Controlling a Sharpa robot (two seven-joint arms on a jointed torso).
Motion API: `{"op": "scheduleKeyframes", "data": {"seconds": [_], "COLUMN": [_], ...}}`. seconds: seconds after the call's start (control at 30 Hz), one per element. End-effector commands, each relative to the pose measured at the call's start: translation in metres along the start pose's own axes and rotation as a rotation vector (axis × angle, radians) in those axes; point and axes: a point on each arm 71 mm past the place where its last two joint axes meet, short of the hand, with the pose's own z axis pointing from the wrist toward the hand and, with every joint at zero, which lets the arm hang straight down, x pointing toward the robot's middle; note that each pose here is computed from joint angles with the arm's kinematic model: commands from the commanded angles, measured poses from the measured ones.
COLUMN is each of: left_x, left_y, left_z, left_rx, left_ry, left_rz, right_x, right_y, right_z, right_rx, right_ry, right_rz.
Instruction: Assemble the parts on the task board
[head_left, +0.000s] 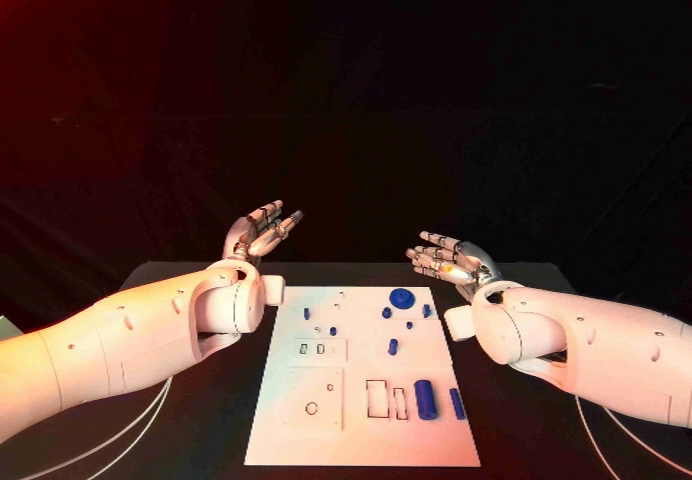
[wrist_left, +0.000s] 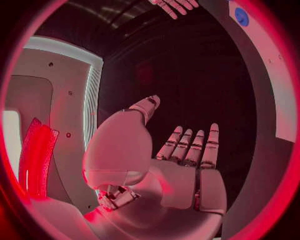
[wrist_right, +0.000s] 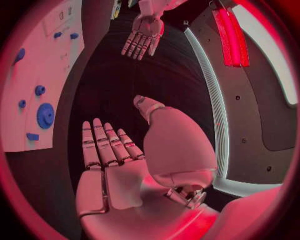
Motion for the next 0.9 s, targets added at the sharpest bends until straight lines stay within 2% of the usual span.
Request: {"op": "scheduleKeyframes", "data": {"seconds": [0.03,0.13,0.17,0.37,0.57,0.9], "left_x": [0.0054,0.0054,-0.0043,-0.0072,-0.0071,-0.0017], "left_y": [-0.0017,-0.0017,-0.0048,-0.0087,-0.0158,-0.0307], "left_z": [0.0011,0.0011,-0.0054,-0.0121,-0.0222,-0.0413], "left_rx": [0.010,0.010,0.009,0.016,0.020,0.039], "left_ry": [0.063,0.063,0.100,0.130,0.186,0.272], "left_rz": [-0.046,-0.046,-0.064,-0.057,-0.050,-0.081], "right_x": [0.009,0.008,-0.006,-0.008,-0.010,-0.010], "right_y": [-0.003,-0.003,0.012,0.024,0.037,0.046], "right_z": [0.001,0.002,0.006,0.009,0.012,0.017], "right_rx": [0.054,0.060,-0.167,-0.263,-0.312,-0.269], "right_ry": [0.155,0.165,0.112,0.117,0.138,0.184], "right_rz": [-0.038,-0.044,-0.392,-0.578,-0.780,-1.101]}}
